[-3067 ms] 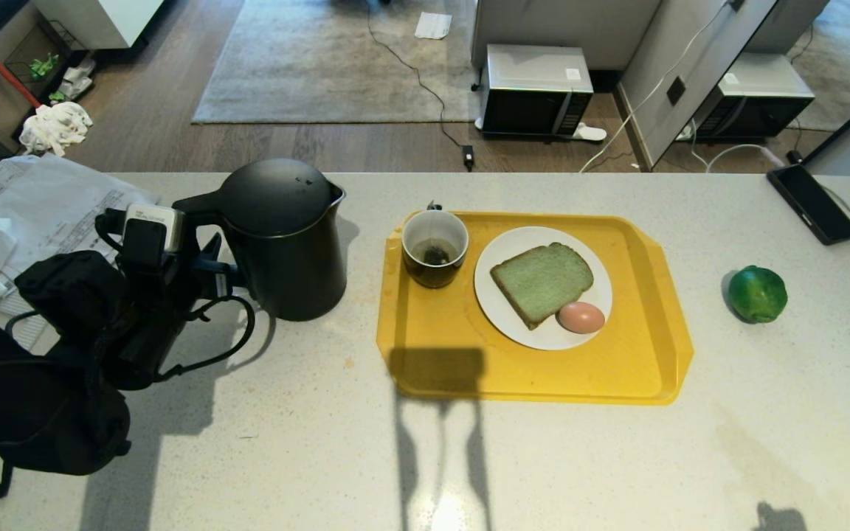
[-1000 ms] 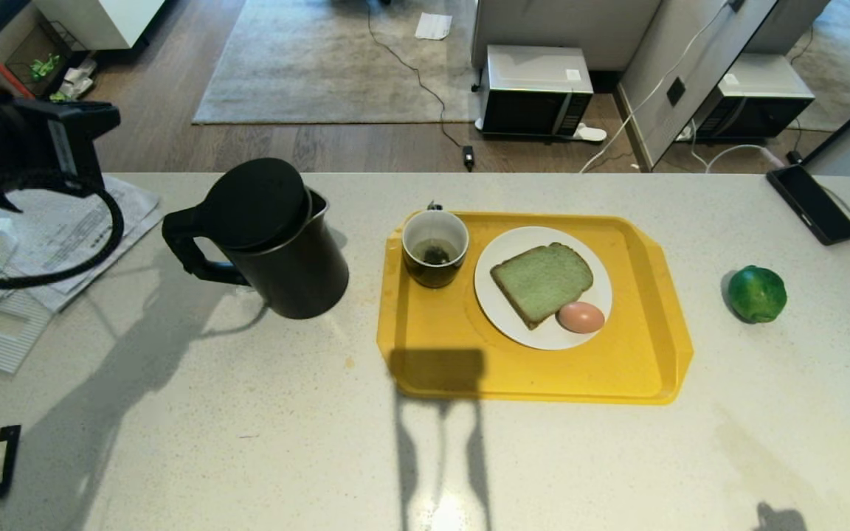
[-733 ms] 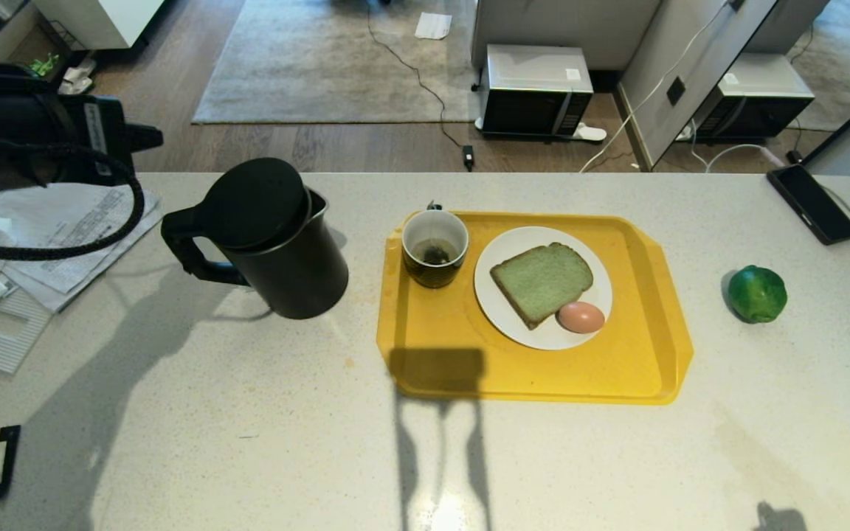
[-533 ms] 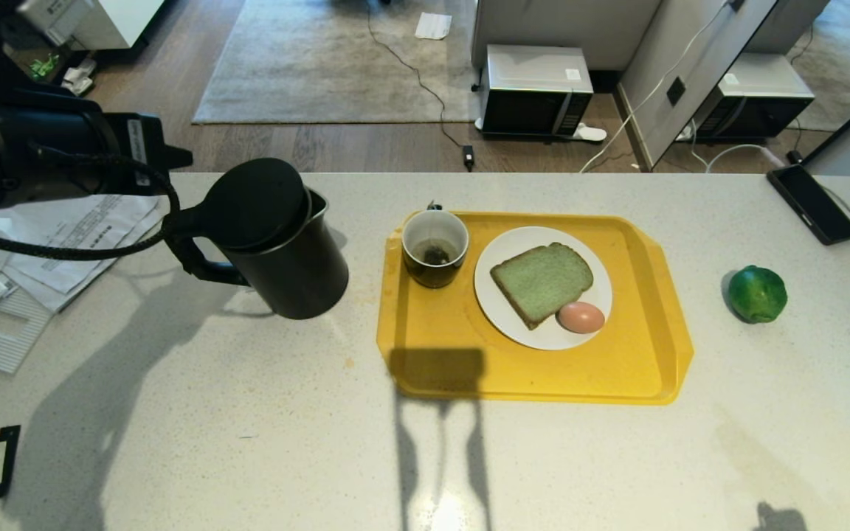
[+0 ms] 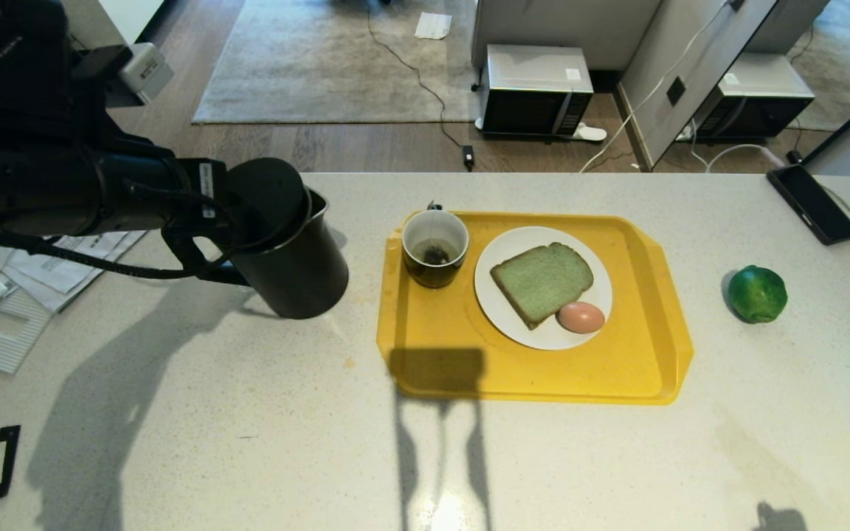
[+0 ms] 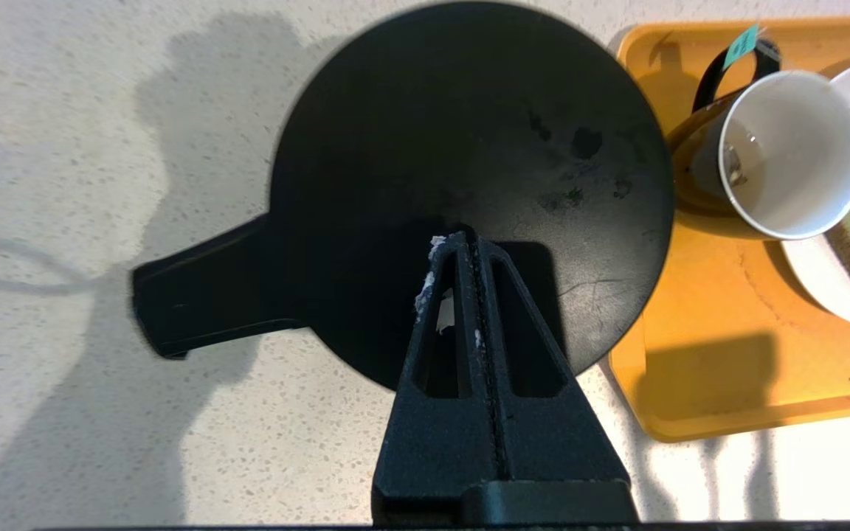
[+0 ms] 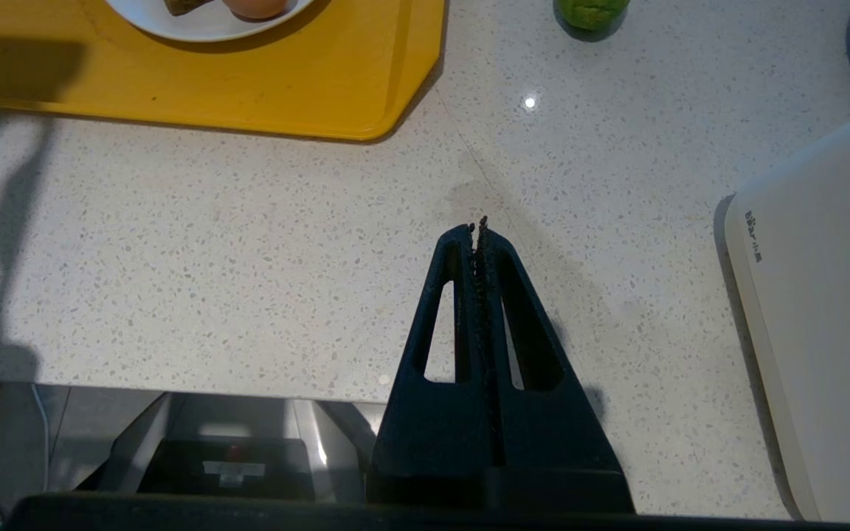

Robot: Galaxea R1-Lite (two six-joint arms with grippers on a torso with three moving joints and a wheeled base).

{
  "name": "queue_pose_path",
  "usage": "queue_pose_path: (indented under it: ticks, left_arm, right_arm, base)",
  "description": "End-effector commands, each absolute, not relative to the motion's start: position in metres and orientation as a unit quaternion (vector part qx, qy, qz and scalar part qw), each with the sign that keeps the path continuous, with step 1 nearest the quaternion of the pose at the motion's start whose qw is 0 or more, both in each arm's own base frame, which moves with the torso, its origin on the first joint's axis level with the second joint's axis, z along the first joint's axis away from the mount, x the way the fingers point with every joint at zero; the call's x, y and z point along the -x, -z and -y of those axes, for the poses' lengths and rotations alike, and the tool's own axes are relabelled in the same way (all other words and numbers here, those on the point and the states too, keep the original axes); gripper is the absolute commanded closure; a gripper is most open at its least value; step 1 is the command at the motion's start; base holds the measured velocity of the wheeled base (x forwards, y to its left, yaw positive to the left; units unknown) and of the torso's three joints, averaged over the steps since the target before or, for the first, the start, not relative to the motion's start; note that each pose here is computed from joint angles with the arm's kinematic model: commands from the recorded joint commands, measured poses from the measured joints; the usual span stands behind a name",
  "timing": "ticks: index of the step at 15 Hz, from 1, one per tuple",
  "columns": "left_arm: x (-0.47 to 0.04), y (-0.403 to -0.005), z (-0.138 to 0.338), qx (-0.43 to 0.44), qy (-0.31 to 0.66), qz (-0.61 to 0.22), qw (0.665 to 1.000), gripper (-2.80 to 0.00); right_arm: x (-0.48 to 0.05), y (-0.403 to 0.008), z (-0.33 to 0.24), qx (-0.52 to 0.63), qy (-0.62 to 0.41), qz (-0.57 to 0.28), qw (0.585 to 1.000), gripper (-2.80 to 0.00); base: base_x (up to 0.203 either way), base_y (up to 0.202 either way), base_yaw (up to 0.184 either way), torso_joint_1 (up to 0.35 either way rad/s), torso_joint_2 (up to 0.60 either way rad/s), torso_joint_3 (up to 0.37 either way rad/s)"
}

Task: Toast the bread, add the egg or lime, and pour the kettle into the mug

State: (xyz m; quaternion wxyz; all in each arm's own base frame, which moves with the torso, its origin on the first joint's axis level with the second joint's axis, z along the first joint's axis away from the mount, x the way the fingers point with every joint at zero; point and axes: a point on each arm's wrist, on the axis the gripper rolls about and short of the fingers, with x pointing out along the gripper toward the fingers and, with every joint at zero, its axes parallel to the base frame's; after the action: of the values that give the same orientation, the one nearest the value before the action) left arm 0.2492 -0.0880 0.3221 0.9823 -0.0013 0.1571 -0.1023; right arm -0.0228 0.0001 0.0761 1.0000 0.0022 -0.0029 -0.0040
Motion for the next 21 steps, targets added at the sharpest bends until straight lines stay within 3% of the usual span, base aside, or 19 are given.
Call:
queue_pose_path:
  ticks: [1,9,16,21]
  left_arm:
    - [-0.263,-0.309,0.094,-0.003,0.102,-0.178,0.979,0.0]
    - [-0.27,-0.298,0.097,0.004,0.115,-0.199,0.973,0.0]
    - [-0.23,-0.351,0.097,-0.017,0.148,-0.093,0.985,0.0]
    - [-0.188,-0.384,0.117,-0.059,0.227,-0.016,0.972,0.0]
  right_arm:
    - [0.023,-0.076,0.0,-0.002,0.004,0.002,1.0,0.0]
    - [0.023,-0.076,0.0,-0.002,0.004,0.003,1.0,0.0]
    - [0.023,-0.076,0.0,-0.002,0.004,0.003,1.0,0.0]
    - [0.023,-0.076,0.0,-0.002,0.004,0.003,1.0,0.0]
  base:
    - [0.0,0.0,0.0,0.0,0.0,0.0]
    - [0.0,0.0,0.0,0.0,0.0,0.0]
    - [0.0,0.0,0.0,0.0,0.0,0.0]
    - [0.0,0.0,0.0,0.0,0.0,0.0]
